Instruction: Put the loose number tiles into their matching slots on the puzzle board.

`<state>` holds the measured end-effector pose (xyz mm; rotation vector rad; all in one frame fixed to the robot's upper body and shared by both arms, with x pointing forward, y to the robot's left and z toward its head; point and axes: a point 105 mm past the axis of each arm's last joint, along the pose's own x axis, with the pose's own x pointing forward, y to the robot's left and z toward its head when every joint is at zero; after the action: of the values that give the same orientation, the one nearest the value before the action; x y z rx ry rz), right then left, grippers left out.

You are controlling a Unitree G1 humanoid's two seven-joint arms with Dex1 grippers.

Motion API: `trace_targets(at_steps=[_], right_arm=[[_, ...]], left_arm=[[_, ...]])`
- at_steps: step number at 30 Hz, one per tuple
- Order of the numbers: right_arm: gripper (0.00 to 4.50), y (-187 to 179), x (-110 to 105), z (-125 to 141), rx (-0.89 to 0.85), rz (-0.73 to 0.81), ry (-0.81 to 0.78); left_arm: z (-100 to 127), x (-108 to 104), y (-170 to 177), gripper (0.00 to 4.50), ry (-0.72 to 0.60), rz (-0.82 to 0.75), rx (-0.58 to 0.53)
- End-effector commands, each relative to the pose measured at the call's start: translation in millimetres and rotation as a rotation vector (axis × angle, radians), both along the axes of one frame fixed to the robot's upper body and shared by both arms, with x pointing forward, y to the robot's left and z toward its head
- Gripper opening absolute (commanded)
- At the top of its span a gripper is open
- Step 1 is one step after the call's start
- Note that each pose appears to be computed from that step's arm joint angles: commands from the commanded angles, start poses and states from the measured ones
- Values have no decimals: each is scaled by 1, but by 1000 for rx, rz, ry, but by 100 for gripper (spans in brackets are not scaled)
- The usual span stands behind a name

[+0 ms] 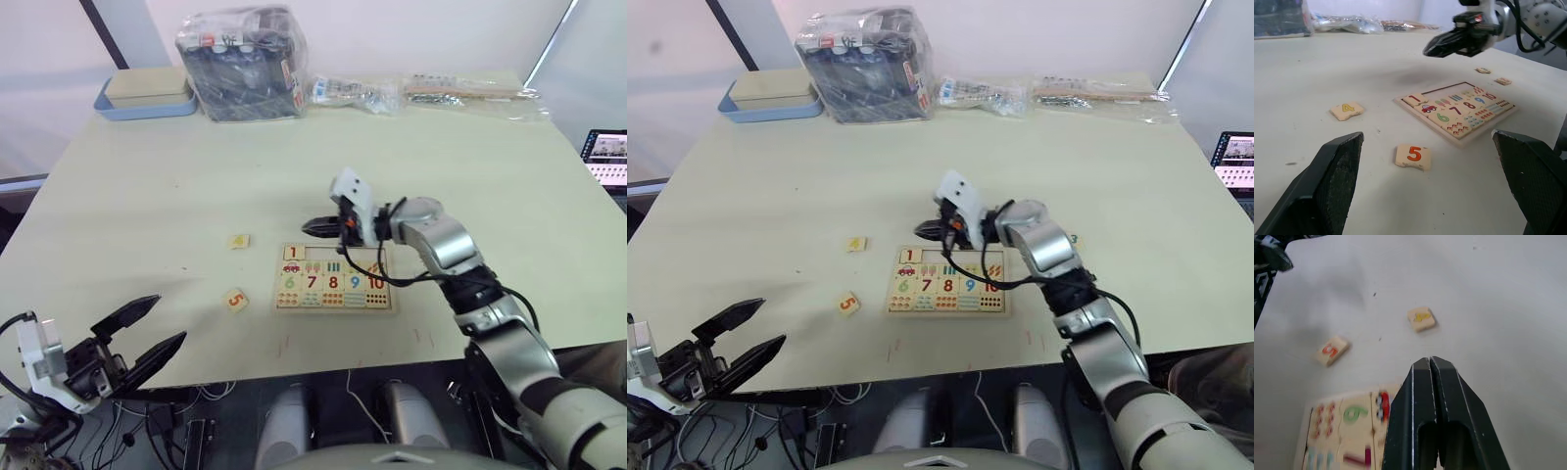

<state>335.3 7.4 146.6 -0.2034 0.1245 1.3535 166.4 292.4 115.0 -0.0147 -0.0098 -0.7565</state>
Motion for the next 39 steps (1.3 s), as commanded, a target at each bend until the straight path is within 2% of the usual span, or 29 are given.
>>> trace_targets(at_steps=[1,4,5,7,11,12,13,18,23,28,39], right_arm=[[1,-35,-23,19,76,65,-58],[1,-66,-36,19,98,52,-6],[54,-75,-40,19,94,42,-6],[132,-100,-51,19,83,19,-4],[345,-134,-70,22,78,-32,-10],[379,-141,-74,23,75,-48,-12],[441,-154,-81,21,65,-75,-7],[447,-194,-102,19,32,-193,-6],[447,-222,-115,12,9,-312,1],[447,-248,-121,3,-19,-428,11],[447,-269,-124,-9,-51,-516,33]], left_arm=[[7,-3,-1,450,-29,2,14],[6,-5,0,450,-22,8,16],[6,-5,1,450,-20,10,17],[5,-5,2,450,-13,15,19],[3,-6,5,450,-1,21,22],[2,-7,6,450,2,23,22],[1,-7,7,450,9,25,23],[-4,-8,13,450,28,34,21],[-8,-8,18,450,38,39,20],[-12,-6,21,450,43,39,22],[-13,-2,23,450,41,22,27]])
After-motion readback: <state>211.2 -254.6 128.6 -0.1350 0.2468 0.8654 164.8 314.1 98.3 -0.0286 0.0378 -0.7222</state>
